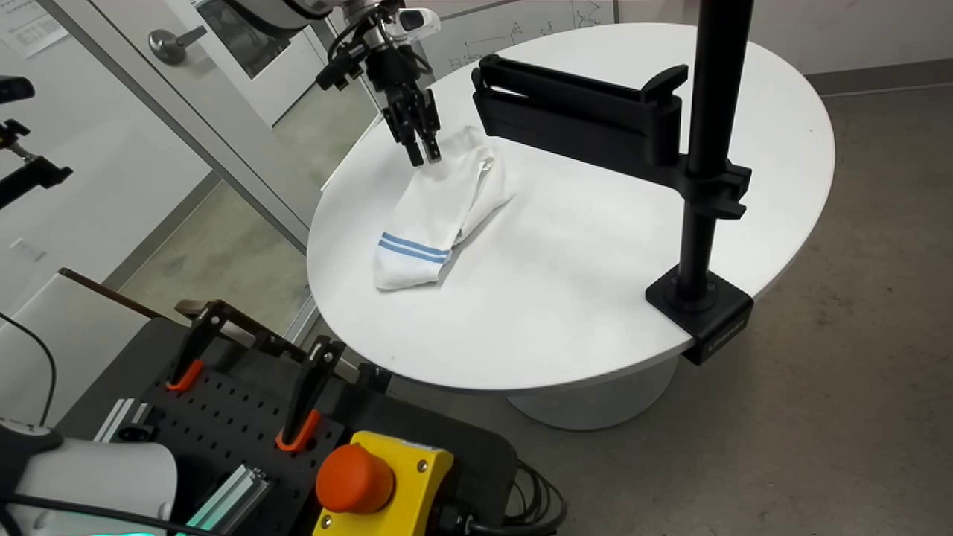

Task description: Hang the cloth on the stand

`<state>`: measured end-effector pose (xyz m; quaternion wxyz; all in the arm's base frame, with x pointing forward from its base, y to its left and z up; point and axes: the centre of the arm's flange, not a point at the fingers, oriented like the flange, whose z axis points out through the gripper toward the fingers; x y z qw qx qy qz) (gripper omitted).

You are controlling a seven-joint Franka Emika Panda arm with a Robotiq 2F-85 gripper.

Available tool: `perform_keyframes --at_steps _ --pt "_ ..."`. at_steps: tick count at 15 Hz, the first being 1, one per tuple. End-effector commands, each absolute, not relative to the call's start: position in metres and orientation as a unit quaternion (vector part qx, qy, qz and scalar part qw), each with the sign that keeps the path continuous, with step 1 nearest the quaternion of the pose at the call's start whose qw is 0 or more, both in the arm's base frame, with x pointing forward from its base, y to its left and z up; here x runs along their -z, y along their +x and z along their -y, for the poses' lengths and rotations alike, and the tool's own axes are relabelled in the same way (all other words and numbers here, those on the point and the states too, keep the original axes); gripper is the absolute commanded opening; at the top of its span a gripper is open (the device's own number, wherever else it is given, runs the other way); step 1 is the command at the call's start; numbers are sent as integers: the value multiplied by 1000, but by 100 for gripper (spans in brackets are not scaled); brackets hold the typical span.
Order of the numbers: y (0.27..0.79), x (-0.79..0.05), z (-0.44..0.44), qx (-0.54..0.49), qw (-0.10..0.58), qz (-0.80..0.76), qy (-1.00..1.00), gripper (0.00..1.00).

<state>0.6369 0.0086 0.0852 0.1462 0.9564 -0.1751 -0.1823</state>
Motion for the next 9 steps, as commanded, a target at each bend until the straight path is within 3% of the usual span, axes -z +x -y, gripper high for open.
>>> perform_keyframes --at_steps 1,3,5,6,7,8,9 --pt "645 -84 -12 195 146 169 955 31" --pt "643 -86 -12 196 146 169 955 20" --pt "641 -87 -12 197 145 170 955 18" --pt "641 -87 -12 197 142 171 955 23" --pt "642 -89 -13 199 134 172 955 15" --pt "644 -90 -14 201 128 174 956 17" --pt "646 -92 -17 204 119 176 956 37"
